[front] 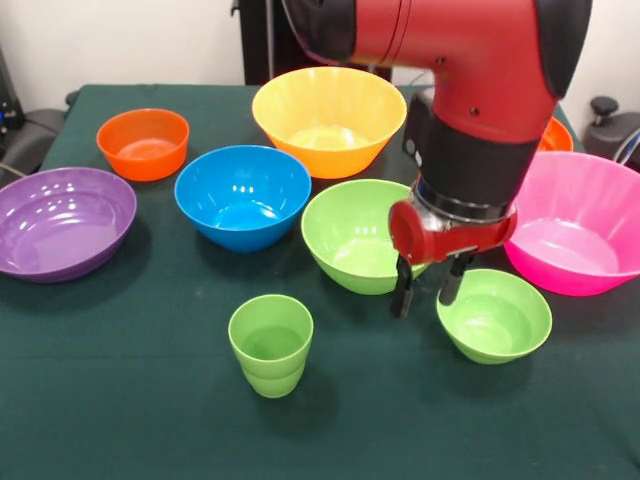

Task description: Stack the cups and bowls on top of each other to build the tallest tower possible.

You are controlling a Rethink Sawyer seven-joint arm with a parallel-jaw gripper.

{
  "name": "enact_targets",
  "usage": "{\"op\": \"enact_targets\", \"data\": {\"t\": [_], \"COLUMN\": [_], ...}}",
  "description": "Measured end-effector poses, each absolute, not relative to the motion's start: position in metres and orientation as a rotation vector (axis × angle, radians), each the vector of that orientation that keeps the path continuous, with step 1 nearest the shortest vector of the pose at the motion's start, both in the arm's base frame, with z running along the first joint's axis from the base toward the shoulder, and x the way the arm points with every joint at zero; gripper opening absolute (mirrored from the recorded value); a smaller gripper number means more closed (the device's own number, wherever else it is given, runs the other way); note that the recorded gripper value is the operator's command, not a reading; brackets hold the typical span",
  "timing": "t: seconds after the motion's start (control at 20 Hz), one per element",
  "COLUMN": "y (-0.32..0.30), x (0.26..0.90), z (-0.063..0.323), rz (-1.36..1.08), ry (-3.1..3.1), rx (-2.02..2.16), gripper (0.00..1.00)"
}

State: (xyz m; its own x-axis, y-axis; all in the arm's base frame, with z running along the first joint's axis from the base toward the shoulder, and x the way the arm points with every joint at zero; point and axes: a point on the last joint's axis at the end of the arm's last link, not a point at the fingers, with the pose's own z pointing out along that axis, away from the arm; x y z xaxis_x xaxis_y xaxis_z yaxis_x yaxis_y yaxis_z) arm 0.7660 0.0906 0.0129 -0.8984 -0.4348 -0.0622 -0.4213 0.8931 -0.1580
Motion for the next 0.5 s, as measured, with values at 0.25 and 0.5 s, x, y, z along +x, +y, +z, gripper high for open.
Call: {"op": "enact_targets", "data": {"t": [0.25,0.5], "y": [0.094,0.096], "x": [0.753,0.742], "z": [-0.019,-0.046], "rz": [-0.179,-0.153], "ry": [3.000,3.028], "rx": [-0.667,-0.664], "gripper": [1.00,1.00]}}
